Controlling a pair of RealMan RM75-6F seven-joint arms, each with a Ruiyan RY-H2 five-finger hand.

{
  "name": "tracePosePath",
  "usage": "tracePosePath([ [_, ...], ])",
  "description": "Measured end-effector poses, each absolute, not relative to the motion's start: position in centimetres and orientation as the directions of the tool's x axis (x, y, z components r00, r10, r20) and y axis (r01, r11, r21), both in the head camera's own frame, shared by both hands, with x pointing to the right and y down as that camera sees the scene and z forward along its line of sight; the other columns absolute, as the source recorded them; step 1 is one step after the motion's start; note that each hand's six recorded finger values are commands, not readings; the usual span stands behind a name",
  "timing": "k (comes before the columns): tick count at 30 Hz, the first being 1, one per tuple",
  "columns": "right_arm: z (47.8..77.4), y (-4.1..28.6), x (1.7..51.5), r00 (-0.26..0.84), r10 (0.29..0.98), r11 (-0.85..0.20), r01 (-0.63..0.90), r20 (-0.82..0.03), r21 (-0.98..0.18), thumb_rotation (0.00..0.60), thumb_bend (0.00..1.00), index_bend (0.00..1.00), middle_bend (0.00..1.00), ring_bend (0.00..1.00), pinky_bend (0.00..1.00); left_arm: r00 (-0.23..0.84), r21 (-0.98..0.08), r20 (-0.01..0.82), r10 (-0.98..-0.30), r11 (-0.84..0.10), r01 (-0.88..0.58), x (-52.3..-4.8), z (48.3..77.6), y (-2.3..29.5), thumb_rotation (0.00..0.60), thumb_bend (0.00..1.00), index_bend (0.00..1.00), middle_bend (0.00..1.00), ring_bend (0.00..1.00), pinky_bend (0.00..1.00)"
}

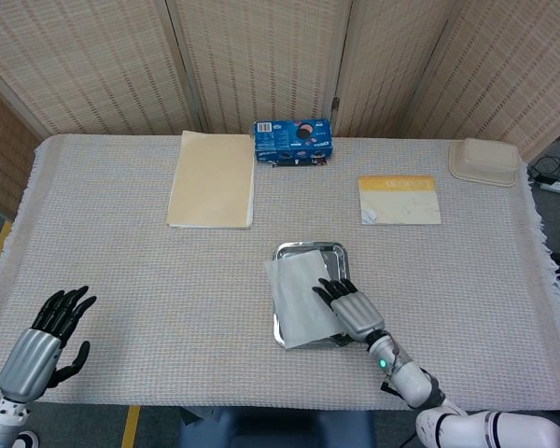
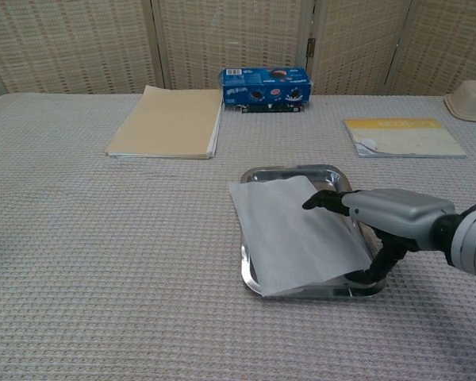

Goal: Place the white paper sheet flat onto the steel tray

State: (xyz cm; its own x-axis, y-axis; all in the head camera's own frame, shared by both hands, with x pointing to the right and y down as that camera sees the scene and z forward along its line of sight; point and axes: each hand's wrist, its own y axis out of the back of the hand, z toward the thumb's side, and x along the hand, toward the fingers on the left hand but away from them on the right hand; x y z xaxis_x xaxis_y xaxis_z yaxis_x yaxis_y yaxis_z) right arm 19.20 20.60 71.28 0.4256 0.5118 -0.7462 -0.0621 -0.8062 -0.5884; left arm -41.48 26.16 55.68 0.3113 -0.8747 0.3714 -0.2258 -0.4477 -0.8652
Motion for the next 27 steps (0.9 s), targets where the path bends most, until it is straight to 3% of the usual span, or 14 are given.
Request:
tracePosePath([
  [5,71.1,20.0,18.1,0.455,0.431,-0.85,-0.085,-0.779,-0.52,0.6,0.27,0.0,0.0,0.0,0.0,0.313,-0.87,0.372,-0.874,-0.446,-0.21,-41.4,55.8,26.2,0.6,0.6,0.0,0.0,0.0,0.0],
  [11,70.3,19.4,17.5,0.495,0.369,-0.885,-0.07,-0.787,-0.459,0.6,0.26,0.0,0.0,0.0,0.0,0.313,-0.869,0.365,-0.877,-0.441,-0.223,-41.5,55.7,26.2,0.6,0.46,0.0,0.0,0.0,0.0],
  [14,70.0,19.3,17.8,0.501,0.345,-0.895,-0.079,-0.794,-0.439,0.6,0.26,0.0,0.0,0.0,0.0,0.313,-0.869,0.367,-0.876,-0.443,-0.221,-41.5,55.7,26.2,0.6,0.43,0.0,0.0,0.0,0.0],
  [18,69.7,19.1,17.5,0.516,0.342,-0.904,-0.049,-0.785,-0.425,0.6,0.26,0.0,0.0,0.0,0.0,0.316,-0.868,0.363,-0.876,-0.441,-0.226,-41.4,55.6,26.2,0.6,0.41,0.0,0.0,0.0,0.0],
  [22,69.2,18.3,17.1,0.541,0.385,-0.874,-0.046,-0.748,-0.484,0.6,0.26,0.0,0.02,0.01,0.0,0.317,-0.866,0.361,-0.877,-0.441,-0.234,-41.3,55.5,26.2,0.6,0.41,0.0,0.0,0.0,0.0],
  [23,69.1,18.0,17.0,0.545,0.401,-0.862,-0.047,-0.736,-0.504,0.6,0.26,0.0,0.09,0.05,0.02,0.318,-0.866,0.361,-0.877,-0.442,-0.236,-41.3,55.5,26.2,0.6,0.41,0.0,0.0,0.0,0.0],
  [25,68.8,17.4,16.9,0.554,0.443,-0.831,-0.042,-0.705,-0.555,0.6,0.27,0.0,0.33,0.25,0.2,0.322,-0.865,0.358,-0.877,-0.441,-0.24,-41.3,55.3,26.2,0.6,0.42,0.0,0.0,0.0,0.0],
  [27,68.3,16.7,16.7,0.562,0.486,-0.796,-0.031,-0.669,-0.604,0.6,0.35,0.0,0.67,0.6,0.59,0.325,-0.864,0.353,-0.877,-0.439,-0.247,-41.2,55.2,26.2,0.6,0.42,0.0,0.0,0.0,0.0],
])
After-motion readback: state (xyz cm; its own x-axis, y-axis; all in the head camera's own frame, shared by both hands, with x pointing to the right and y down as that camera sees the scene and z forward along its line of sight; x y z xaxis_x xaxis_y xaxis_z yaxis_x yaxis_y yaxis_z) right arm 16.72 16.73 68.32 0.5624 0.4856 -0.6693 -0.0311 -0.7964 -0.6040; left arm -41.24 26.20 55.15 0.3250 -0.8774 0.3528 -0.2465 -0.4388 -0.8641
